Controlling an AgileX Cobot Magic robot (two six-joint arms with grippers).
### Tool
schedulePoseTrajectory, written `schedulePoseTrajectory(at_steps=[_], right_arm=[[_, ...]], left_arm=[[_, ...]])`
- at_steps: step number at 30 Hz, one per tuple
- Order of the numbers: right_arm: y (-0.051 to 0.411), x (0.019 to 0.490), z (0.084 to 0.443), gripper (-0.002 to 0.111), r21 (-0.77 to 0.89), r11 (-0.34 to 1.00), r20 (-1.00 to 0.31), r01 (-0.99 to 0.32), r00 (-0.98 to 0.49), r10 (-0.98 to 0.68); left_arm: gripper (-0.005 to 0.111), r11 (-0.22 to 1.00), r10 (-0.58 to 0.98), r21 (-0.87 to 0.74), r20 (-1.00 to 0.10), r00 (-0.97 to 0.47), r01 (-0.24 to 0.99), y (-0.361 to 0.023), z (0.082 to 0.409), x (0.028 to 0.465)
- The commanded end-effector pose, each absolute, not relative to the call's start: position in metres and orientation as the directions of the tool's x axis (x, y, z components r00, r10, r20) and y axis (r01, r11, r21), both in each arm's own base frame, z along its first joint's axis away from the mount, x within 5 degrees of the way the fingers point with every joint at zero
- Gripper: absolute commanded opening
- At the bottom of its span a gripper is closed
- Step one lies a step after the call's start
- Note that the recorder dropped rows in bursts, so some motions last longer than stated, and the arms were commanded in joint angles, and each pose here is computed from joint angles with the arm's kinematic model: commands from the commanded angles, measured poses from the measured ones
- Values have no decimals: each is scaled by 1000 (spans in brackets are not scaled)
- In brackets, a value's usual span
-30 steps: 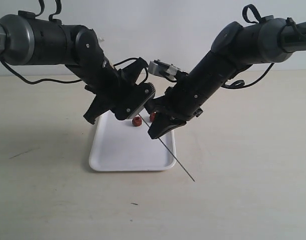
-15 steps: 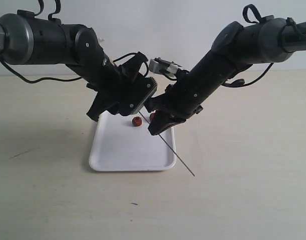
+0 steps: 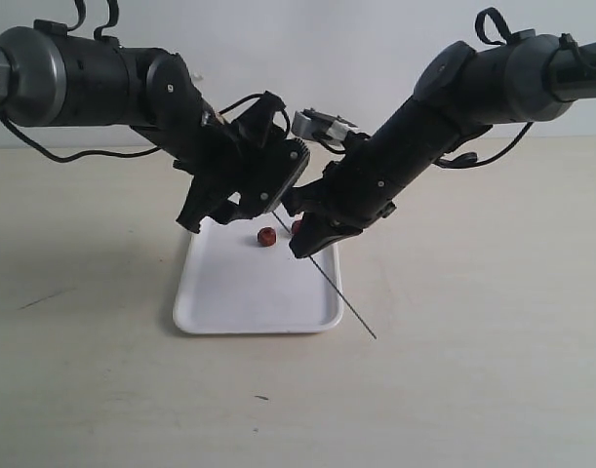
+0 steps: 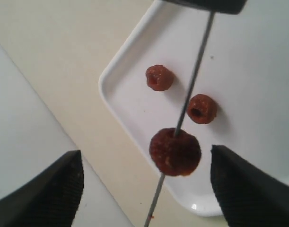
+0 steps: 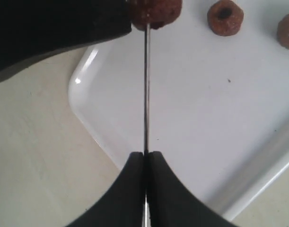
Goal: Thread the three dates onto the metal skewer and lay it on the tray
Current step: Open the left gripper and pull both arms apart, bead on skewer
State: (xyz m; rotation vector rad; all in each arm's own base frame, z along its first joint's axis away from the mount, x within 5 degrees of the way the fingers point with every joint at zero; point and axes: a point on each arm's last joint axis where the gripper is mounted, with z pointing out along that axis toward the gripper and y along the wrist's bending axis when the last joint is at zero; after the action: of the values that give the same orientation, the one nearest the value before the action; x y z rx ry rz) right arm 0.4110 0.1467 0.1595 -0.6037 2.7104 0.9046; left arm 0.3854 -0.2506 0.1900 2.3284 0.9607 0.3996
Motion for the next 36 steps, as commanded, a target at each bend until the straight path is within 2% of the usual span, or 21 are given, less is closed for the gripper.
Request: schedulePoseTrajectory(at_steps=[1, 6, 14, 19, 24, 27, 30, 36], right_arm=[[153, 420, 168, 0, 564, 730, -377, -386, -907, -189], [152, 420, 168, 0, 559, 732, -379, -390, -905, -193], [151, 424, 174, 0, 532, 751, -426, -391, -890, -162], [149, 426, 176, 0, 508, 763, -454, -400, -877, -157], [149, 427, 178, 0, 501, 768, -465, -399, -873, -150], [149, 426, 183, 0, 500, 764, -472, -407, -868, -154], [148, 423, 194, 0, 497, 768, -475, -403, -867, -147], [133, 415, 226, 0, 373, 858, -479, -354, -865, -148]], left_arm=[[74, -370, 808, 704, -77, 584, 606, -259, 211, 384], [74, -321, 828, 738, -86, 554, 593, -246, 232, 387], [74, -136, 903, 720, -194, 384, 681, -201, 254, 401], [74, -71, 923, 706, -222, 316, 705, -176, 260, 408], [74, -20, 919, 641, -290, 266, 767, -169, 254, 408], [74, -15, 916, 595, -314, 249, 804, -171, 244, 408], [74, 43, 906, 531, -377, 191, 846, -175, 231, 409], [74, 51, 908, 403, -400, 126, 914, -178, 201, 408]])
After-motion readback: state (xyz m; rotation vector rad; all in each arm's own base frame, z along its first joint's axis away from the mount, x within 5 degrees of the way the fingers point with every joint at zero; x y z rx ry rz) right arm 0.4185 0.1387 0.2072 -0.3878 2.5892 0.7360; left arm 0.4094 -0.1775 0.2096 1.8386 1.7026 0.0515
